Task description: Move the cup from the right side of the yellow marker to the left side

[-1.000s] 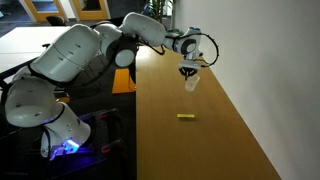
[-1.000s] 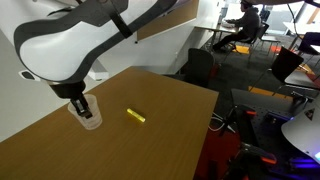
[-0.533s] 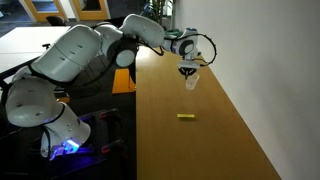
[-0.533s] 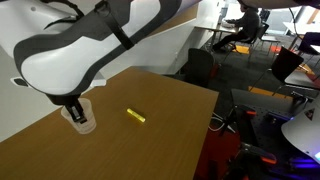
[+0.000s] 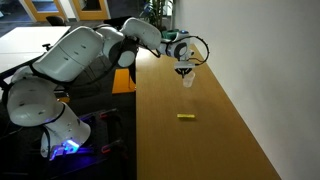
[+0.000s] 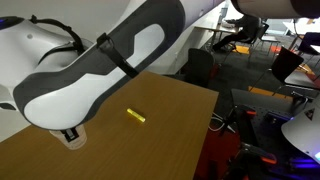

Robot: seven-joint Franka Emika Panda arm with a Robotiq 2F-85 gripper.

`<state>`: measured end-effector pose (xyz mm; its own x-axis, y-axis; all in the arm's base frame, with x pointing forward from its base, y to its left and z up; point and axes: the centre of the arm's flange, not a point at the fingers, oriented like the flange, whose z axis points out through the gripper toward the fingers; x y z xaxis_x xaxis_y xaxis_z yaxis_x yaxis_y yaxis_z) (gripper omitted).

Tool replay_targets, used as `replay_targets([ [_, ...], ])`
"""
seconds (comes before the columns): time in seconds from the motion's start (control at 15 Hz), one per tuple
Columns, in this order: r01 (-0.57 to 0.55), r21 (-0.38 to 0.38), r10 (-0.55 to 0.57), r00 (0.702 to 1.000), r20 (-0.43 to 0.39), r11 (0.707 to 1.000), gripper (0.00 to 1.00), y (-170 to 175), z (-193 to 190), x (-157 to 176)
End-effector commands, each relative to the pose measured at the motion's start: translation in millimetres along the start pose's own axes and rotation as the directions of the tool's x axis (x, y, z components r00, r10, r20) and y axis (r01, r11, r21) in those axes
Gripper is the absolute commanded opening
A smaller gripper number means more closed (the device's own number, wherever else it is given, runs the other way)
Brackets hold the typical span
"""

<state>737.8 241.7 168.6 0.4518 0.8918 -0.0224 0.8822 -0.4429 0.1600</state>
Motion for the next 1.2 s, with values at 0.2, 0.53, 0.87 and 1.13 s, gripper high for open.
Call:
replay_targets([
  [0.2,0.092,0.010,-0.091,0.995,-0.043,0.996,0.01,-12.8,11.6,1.2],
  [0.53,0.127,0.060,-0.124,0.991,-0.054,0.990,0.01,-26.0,26.4,9.6],
  [0.87,0.154,0.084,-0.151,0.988,-0.041,0.985,0.01,-38.7,45.2,14.6],
  [1.13,0.137,0.093,-0.138,0.990,0.000,0.986,0.38,-51.0,50.2,18.1],
])
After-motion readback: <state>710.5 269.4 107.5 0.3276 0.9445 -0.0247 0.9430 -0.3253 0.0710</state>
